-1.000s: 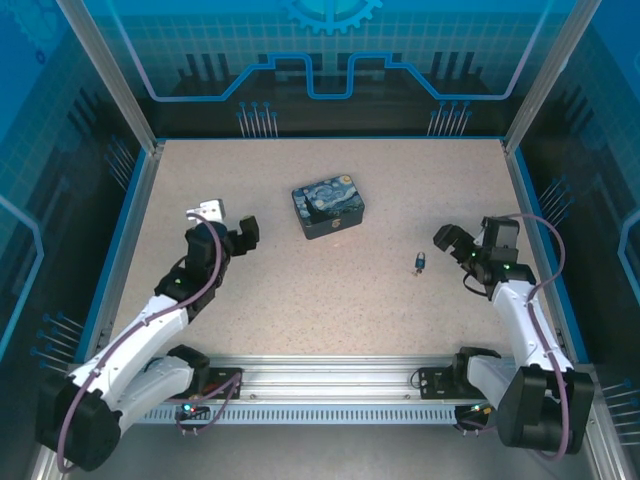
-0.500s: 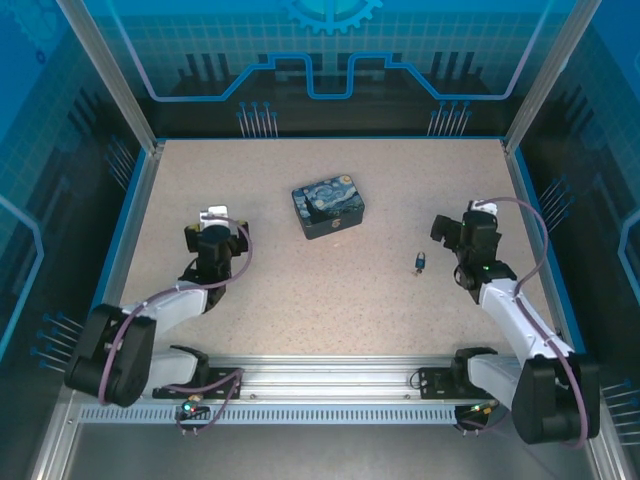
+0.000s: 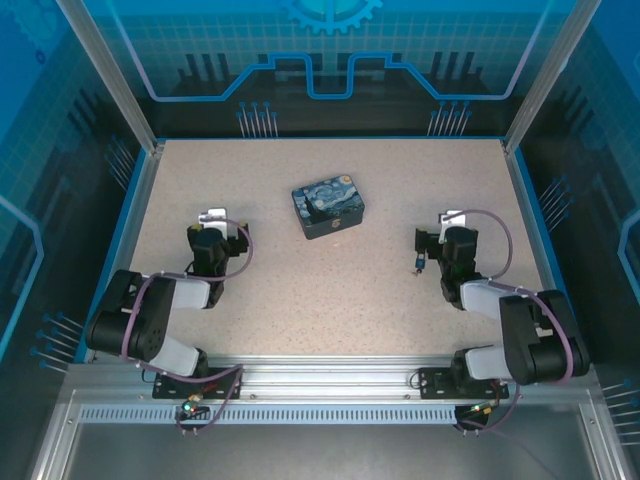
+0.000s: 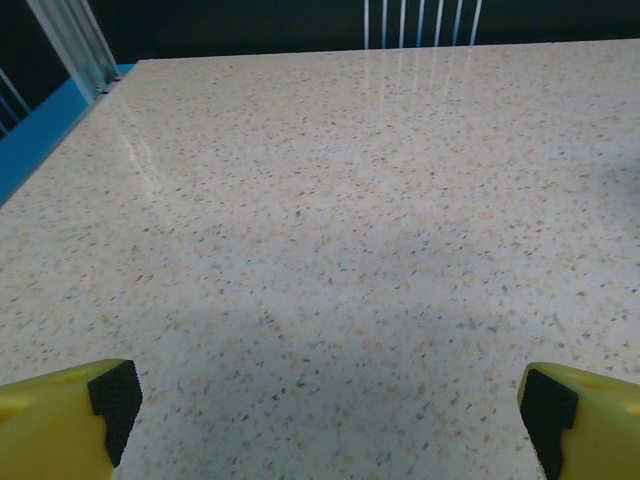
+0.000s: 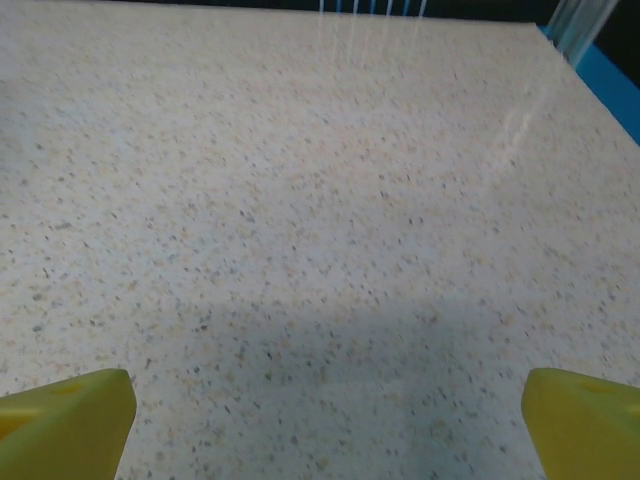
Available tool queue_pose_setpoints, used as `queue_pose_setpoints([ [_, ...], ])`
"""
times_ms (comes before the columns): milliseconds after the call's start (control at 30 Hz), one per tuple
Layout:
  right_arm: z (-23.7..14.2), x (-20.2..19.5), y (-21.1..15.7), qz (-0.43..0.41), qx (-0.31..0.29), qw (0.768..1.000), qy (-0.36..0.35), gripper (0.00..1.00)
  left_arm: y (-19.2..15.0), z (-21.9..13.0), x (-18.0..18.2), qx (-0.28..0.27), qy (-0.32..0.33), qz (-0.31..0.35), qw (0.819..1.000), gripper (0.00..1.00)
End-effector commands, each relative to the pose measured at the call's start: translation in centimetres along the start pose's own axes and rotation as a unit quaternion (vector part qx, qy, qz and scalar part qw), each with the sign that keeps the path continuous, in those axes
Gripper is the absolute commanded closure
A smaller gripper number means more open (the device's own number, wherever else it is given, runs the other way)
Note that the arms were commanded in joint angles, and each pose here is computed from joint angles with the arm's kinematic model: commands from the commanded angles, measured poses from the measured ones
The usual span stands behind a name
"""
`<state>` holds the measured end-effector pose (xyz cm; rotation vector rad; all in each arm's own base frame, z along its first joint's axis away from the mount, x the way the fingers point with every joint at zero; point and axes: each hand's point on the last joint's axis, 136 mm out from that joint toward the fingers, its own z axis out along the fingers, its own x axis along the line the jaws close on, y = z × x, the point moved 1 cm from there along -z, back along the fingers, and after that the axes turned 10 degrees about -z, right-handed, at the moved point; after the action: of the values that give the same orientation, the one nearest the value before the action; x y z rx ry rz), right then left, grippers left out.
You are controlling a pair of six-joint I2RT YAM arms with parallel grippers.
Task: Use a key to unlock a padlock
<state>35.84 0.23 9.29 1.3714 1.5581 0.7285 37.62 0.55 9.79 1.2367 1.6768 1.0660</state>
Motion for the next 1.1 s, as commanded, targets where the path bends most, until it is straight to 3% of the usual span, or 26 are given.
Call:
queue_pose_setpoints([
  [0,0.4,1.0,2.0,-0.017,-0.076,0.997,0.024,0.00,0.7,0.6,-1.1,0.002,-0.062,-0.030,0.998,0.01],
  [167,2.1,0.8,1.8,-0.002,-0.031,0.998,0.052,0.00,0.1,1.0,-1.1,0.006,-0.074,-0.034,0.997,0.01],
  [500,2.0,1.0,2.0,-0.022,-0.034,0.999,0.025,0.00,0.2,1.2,-0.8,0.012,-0.078,-0.044,0.996,0.01],
  [1067,2.1,1.1,2.1,-0.018,-0.035,0.998,0.039,0.00,0.3,1.1,-0.8,0.008,-0.077,-0.041,0.996,0.01],
])
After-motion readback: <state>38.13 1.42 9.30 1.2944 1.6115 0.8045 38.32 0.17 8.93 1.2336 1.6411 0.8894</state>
